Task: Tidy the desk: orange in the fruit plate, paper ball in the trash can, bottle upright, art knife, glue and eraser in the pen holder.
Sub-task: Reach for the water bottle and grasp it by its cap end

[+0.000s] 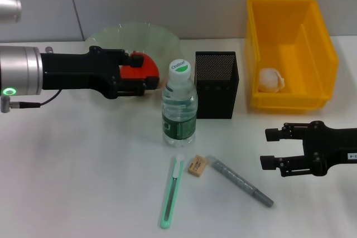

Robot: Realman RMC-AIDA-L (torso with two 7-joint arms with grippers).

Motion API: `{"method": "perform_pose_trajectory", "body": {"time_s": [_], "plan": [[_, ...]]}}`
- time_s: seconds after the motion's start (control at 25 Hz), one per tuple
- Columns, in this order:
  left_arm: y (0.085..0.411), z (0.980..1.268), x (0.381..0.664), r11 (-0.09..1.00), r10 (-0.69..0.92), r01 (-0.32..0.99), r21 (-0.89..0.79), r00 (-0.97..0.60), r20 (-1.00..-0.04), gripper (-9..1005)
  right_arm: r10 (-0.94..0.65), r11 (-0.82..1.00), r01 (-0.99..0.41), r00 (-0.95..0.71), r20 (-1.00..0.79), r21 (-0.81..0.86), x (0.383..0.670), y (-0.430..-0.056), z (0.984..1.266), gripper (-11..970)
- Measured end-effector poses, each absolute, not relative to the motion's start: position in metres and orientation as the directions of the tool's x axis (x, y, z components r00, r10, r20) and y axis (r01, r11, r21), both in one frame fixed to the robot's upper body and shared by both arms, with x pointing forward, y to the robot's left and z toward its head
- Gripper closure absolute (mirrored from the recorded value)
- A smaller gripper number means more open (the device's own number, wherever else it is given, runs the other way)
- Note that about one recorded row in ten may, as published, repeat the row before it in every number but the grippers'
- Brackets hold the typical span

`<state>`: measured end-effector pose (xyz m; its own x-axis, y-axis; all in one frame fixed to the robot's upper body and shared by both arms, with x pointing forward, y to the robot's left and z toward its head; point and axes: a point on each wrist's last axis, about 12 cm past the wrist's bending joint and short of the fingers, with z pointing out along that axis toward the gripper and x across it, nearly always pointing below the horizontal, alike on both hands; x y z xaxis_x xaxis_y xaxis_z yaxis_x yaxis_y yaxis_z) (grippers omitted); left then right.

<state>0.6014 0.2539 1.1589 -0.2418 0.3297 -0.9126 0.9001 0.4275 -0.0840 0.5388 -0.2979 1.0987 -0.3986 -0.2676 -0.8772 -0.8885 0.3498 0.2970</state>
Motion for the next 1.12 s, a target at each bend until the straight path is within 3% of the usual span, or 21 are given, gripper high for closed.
{"method": "perform_pose_trajectory", "body": {"time_s": [0.52,1.12], "plan": [[0.24,1.15,0.607,0.407,0.33,0.91,-0.085,-0.233,-0.915,135,-0.264,0.35,-0.887,-0.402,-0.877,0.301,0.54,-0.297,1.099,171],[0.212,1.137,0.619,0.399,0.33,0.913,-0.087,-0.232,-0.915,158,-0.261,0.353,-0.885,-0.405,-0.877,0.303,0.54,-0.297,1.099,171]]}}
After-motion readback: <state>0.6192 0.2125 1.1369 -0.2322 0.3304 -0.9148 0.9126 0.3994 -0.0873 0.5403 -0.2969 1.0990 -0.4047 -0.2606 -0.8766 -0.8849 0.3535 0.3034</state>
